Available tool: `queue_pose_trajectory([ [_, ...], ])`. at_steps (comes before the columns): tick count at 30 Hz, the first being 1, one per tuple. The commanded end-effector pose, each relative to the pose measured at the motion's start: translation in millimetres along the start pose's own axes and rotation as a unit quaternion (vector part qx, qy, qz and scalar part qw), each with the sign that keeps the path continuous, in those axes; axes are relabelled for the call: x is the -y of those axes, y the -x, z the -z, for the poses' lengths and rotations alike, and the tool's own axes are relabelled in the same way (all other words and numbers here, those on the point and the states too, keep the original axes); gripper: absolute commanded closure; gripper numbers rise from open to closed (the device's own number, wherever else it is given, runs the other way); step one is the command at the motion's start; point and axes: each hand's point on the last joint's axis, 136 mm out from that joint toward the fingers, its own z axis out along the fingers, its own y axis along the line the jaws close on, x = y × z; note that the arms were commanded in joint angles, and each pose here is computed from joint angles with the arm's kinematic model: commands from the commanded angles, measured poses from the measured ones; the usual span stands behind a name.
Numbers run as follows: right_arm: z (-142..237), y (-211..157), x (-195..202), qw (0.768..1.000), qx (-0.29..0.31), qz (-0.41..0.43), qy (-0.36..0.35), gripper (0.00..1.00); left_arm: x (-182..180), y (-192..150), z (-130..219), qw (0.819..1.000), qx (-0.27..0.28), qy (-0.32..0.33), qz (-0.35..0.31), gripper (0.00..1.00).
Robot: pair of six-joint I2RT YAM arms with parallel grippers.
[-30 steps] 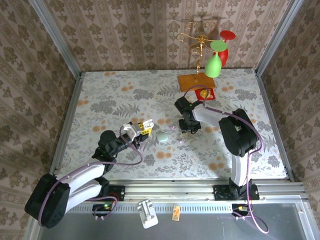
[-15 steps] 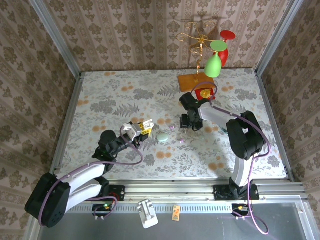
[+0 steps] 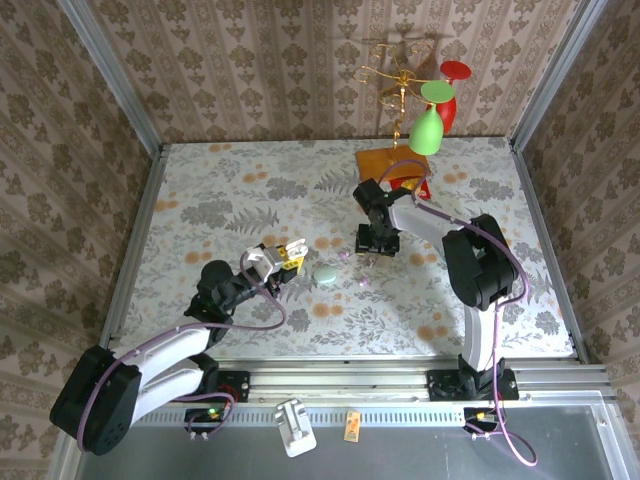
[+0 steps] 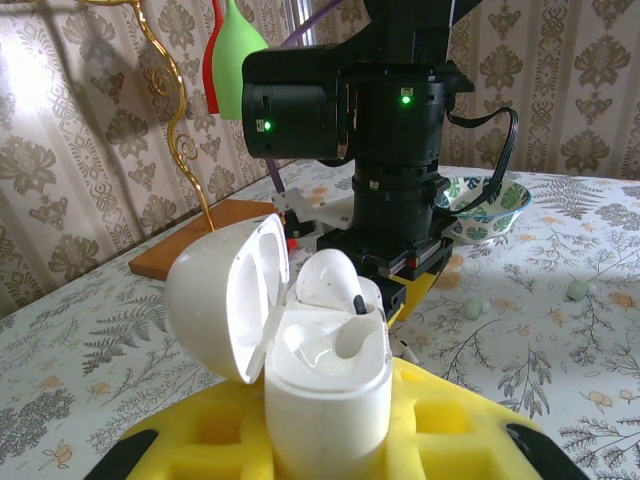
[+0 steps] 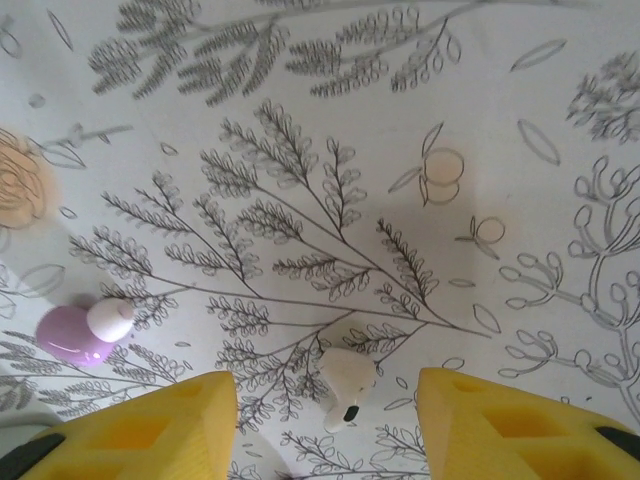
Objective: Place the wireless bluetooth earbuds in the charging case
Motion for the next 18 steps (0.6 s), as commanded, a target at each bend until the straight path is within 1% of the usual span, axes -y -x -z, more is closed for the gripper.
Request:
queue_pose_trajectory([
  [1, -1.6, -10.8, -0.4, 0.999, -0.041, 0.007, -0.005, 0.46, -1.7, 20.7, -1.3, 0.999, 0.03, -0.001, -0.023, 0.98],
  [2, -2.0, -11.3, 0.1, 0.999, -0.044, 0.008, -0.008, 0.46, -1.3, 19.8, -1.6, 0.999, 0.028, -0.002, -0.022, 0.98],
  [4, -2.8, -11.3, 0.4, 0.999, -0.051, 0.01, -0.013, 0.49, -1.7, 19.4, -2.0, 0.999, 0.028, -0.002, -0.023, 0.98],
  [5, -3.3, -11.3, 0.5, 0.998, -0.054, 0.011, -0.015, 0.52, -2.4, 19.6, -1.9, 0.999, 0.028, -0.001, -0.024, 0.98],
  [7, -5.1, -11.5, 0.4, 0.998, -0.062, 0.013, -0.019, 0.62, -2.8, 19.7, -1.8, 0.999, 0.029, 0.0, -0.024, 0.98],
  [8, -5.3, -11.5, 1.0, 0.997, -0.066, 0.015, -0.024, 0.62, -2.8, 19.8, -1.7, 0.999, 0.029, 0.0, -0.023, 0.98],
  [13, -5.6, -9.4, 5.9, 0.996, -0.072, 0.026, -0.045, 0.61, -2.8, 20.5, -0.9, 0.999, 0.03, 0.001, -0.023, 0.98],
  [18, -8.6, -12.3, 2.7, 0.995, -0.089, 0.034, -0.039, 0.61, -4.0, 18.6, -1.7, 0.999, 0.027, 0.002, -0.023, 0.98],
])
